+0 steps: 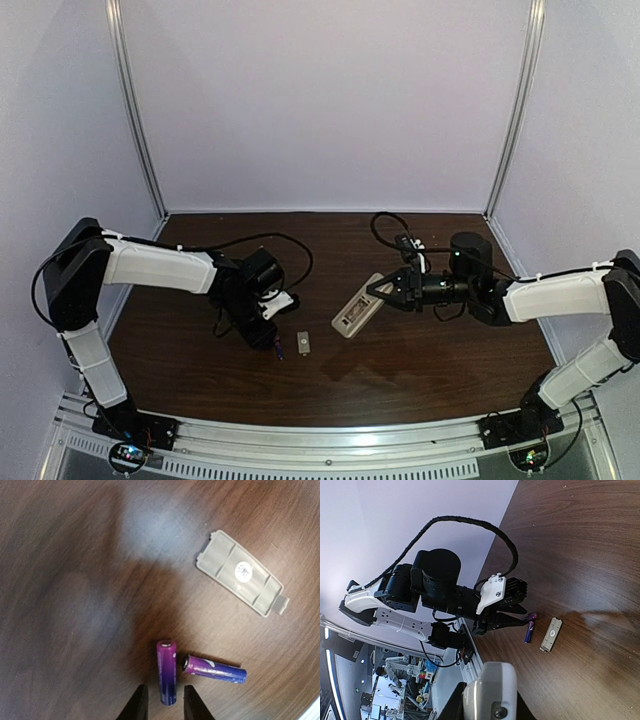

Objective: Load the batteries into the remote control
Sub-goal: Pick up the battery from the center of the board.

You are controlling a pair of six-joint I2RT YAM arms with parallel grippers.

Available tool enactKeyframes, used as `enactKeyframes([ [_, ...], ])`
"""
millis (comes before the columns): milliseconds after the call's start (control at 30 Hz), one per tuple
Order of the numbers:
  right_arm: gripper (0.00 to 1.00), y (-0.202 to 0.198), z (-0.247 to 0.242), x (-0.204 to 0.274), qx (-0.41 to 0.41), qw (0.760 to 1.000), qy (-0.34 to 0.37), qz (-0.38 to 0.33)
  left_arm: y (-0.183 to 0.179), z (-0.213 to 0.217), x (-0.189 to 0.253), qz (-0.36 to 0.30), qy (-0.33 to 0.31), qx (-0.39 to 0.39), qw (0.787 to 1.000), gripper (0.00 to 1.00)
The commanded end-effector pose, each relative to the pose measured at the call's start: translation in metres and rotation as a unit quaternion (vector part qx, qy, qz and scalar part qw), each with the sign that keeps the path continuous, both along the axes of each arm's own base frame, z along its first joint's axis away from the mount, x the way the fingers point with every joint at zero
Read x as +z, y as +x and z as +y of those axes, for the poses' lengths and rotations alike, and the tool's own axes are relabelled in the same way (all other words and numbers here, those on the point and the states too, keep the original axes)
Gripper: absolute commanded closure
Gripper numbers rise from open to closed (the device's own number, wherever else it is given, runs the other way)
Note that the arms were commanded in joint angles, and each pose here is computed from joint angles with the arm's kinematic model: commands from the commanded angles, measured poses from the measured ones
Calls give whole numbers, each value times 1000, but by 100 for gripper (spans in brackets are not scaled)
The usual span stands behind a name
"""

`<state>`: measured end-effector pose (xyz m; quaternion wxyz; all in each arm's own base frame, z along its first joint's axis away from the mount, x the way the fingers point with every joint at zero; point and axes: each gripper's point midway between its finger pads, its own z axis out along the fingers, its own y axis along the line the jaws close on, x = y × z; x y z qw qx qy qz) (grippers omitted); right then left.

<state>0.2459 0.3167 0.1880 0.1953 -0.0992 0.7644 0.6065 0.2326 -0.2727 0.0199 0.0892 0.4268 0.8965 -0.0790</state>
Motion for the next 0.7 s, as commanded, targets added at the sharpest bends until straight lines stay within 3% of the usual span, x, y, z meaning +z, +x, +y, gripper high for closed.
enactKeyframes([
  [0, 100, 1, -2, -3, 1, 1000, 4, -3, 11, -7, 1, -22, -2, -7, 1000, 76],
  [667, 100, 8, -4, -21, -19, 1000, 3, 17, 11, 12, -14, -31, 38, 16, 999, 100],
])
